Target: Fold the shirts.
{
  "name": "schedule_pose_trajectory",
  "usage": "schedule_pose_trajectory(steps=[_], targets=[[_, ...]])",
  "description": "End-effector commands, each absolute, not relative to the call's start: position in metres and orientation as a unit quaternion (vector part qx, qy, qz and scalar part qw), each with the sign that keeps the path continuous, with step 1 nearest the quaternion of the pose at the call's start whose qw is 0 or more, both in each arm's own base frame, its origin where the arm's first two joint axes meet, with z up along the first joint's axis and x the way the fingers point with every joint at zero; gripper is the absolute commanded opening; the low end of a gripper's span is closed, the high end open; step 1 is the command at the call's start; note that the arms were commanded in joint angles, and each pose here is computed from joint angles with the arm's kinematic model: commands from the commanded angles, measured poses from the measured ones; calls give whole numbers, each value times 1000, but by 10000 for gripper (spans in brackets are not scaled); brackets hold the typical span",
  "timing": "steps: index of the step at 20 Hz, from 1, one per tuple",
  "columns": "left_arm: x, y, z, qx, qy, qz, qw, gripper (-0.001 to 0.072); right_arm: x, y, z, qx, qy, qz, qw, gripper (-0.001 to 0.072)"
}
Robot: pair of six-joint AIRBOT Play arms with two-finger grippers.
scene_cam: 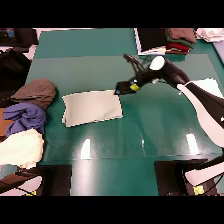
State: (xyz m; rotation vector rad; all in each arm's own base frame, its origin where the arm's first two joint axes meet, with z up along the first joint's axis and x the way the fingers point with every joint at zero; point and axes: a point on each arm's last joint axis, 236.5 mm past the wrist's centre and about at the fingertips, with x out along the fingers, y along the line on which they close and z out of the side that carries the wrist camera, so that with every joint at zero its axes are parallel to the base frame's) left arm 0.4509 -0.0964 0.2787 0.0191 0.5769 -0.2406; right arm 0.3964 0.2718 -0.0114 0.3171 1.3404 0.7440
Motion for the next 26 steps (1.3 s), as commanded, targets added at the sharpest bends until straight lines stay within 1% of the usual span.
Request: schedule_pose_trajectory(steps=[1,3,4,6,7,9,10,11,14,16,17,19,21,24,26], targets=[[456,-115,269,18,290,-137,947,24,384,250,-58,243,652,289,657,625],[458,-115,266,19,291,-137,947,24,379,269,-73,265,662,297,635,620],[458,-115,267,18,290,-137,947,24,378,282,-78,268,665,305,627,582],[460,-115,269,17,285,-136,949,24,378,313,-82,262,665,327,618,575],[460,-116,270,17,283,-137,949,24,379,329,-82,254,660,338,621,558],[459,-120,271,8,283,-145,948,24,389,364,-78,242,636,361,637,351],[458,-125,271,-1,283,-153,947,23,395,378,-75,235,622,367,651,199],[457,-128,271,-7,284,-158,946,23,404,390,-69,229,602,373,668,26],[453,-143,273,-32,286,-182,940,22,440,398,-33,223,546,386,709,21],[446,-162,273,-26,287,-202,936,23,467,365,-6,191,521,379,740,22],[441,-175,273,-17,288,-217,933,23,482,337,8,183,512,360,759,21],[429,-205,274,-4,284,-250,926,23,510,255,34,166,498,301,796,21],[419,-227,276,2,278,-274,921,23,522,167,58,154,492,236,823,22],[411,-250,284,3,261,-297,918,23,516,25,96,146,476,122,858,22],[410,-257,289,0,250,-303,919,24,502,-58,120,166,453,51,874,22]])
